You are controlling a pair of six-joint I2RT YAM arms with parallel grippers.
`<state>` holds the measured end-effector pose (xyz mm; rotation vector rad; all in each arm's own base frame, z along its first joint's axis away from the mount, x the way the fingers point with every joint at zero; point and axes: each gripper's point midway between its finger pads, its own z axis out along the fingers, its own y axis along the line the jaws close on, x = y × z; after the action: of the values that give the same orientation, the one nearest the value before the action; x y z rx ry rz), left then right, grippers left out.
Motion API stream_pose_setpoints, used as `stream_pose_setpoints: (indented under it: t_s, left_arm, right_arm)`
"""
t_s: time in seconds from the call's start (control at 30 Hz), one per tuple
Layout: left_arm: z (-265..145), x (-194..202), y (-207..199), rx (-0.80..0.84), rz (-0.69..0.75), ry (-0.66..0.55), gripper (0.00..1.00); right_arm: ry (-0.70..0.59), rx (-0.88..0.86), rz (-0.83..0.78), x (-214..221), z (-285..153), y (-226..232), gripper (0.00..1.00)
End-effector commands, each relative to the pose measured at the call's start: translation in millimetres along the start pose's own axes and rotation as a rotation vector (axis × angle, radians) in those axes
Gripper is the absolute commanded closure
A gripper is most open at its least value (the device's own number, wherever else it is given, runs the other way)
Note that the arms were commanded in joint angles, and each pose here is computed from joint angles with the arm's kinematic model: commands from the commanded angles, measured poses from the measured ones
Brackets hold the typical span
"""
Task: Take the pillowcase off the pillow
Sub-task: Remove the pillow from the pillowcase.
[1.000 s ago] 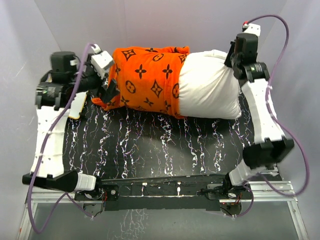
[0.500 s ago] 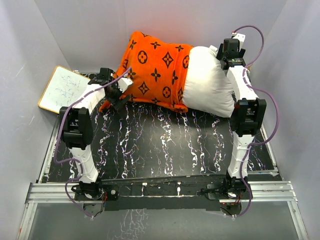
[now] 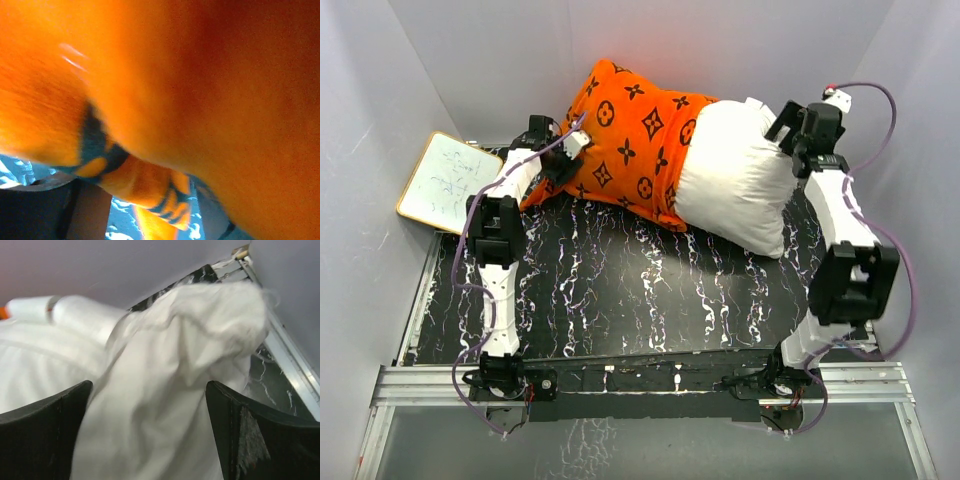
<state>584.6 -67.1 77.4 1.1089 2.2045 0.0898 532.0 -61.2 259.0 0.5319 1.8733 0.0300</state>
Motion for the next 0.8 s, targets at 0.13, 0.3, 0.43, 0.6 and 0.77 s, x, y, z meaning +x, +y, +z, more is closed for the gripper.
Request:
stream_pose_setpoints:
  t_s: [0.13, 0.3, 0.43, 0.6, 0.77]
  left_arm:
    - [-54.0, 31.2, -71.7, 0.272, -0.107, 0.092, 1.0]
    - [-128.1, 25.3, -73.9, 0.31, -0.211, 0.006, 1.0]
    - [-193.6, -6.7, -66.4, 0.298, -0.247, -0.113, 1.0]
    - [-266.5, -66.7, -55.2, 0.282, -0.268, -0.288, 1.0]
    - [-314.9, -99.6, -65.9, 0.289, -0.253, -0.365, 1.0]
  right_arm:
    - [0.067, -0.2, 0.052, 55.3, -65.8, 24.0, 0.02]
    - [-0.047, -0.137, 0.087, 60.7, -97.5, -3.9, 0.02]
    - [-0.096, -0.13, 0.099, 53.2, -118.7, -10.9, 0.02]
    - [-0.116, -0.148, 0.07, 40.1, -134.2, -8.0, 0.02]
    - [-0.107, -0.11, 0.029, 16.3, -134.1, -5.9, 0.02]
